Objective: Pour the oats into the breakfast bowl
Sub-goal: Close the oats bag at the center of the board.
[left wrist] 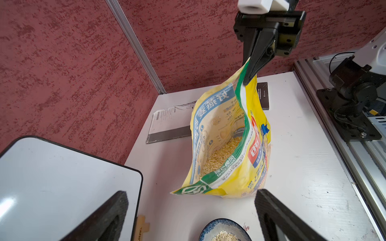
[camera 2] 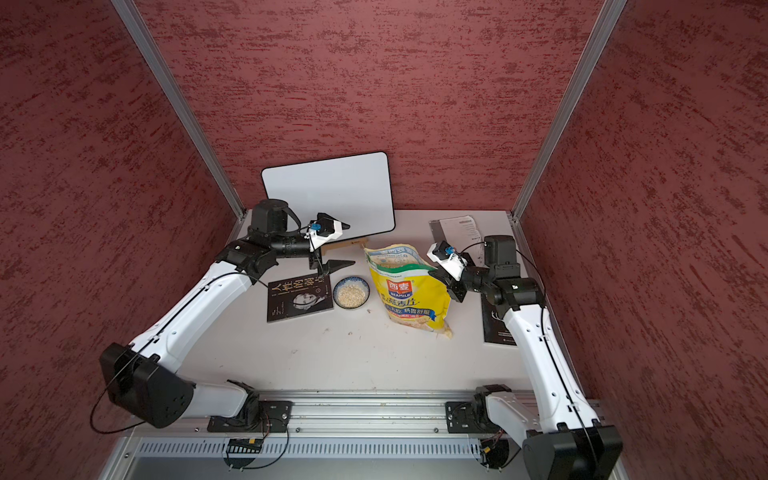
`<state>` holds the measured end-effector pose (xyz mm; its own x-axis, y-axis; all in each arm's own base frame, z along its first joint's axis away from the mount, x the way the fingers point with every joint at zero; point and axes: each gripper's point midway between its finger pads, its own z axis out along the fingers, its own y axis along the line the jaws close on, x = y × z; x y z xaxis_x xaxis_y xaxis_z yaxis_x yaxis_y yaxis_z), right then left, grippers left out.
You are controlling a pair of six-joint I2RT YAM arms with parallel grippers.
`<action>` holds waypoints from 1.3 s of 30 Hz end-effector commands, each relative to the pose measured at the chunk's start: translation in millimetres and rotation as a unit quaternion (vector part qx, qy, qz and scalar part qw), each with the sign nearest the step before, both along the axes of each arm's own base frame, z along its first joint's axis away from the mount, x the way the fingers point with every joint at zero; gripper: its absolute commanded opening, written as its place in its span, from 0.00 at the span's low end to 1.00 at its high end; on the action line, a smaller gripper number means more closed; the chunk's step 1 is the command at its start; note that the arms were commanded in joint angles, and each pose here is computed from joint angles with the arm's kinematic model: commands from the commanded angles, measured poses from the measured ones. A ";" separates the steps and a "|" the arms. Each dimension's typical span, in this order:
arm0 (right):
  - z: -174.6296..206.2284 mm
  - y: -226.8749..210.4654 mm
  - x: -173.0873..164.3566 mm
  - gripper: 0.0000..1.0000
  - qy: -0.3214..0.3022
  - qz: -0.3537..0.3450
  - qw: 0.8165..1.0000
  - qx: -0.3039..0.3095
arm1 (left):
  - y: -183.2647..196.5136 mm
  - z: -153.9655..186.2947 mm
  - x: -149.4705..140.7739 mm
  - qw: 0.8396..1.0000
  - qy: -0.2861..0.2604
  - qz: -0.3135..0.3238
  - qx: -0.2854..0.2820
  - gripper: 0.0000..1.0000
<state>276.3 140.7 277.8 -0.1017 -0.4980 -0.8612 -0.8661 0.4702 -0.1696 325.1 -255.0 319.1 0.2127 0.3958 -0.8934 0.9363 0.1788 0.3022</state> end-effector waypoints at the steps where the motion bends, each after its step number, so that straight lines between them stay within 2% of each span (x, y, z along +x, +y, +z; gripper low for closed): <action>1: 18.0 0.7 -1.0 0.00 -0.028 0.014 0.999 0.003 | -1.1 -24.7 8.0 0.999 0.028 -0.034 0.006 0.99; 10: 15.3 -1.8 -3.8 0.00 -0.023 0.010 1.000 -0.008 | -19.2 -45.6 39.9 0.996 0.037 -0.087 0.001 0.94; 17: 11.7 -5.4 -4.0 0.00 -0.021 0.004 1.000 -0.022 | -36.6 -60.8 29.8 0.987 0.082 -0.139 -0.002 0.75; 25: 11.6 -4.8 3.4 0.00 -0.022 0.006 0.999 -0.024 | -48.6 -73.3 28.6 0.978 0.128 -0.160 0.029 0.35; 27: 11.2 -6.2 6.7 0.00 -0.022 0.004 0.999 -0.027 | -47.6 -73.5 28.4 0.978 0.130 -0.159 0.032 0.21; 29: 9.7 -8.6 11.6 0.00 -0.016 -0.001 1.000 -0.026 | -44.8 -73.2 29.2 0.979 0.130 -0.150 0.040 0.00; 33: 14.9 -17.0 16.8 0.00 -0.020 -0.019 0.999 -0.025 | -36.3 -61.6 28.7 0.984 0.130 -0.113 0.040 0.00; 39: 20.0 -38.2 17.9 0.00 -0.022 -0.058 0.998 -0.022 | -24.2 -27.9 12.4 0.994 0.090 -0.053 0.014 0.00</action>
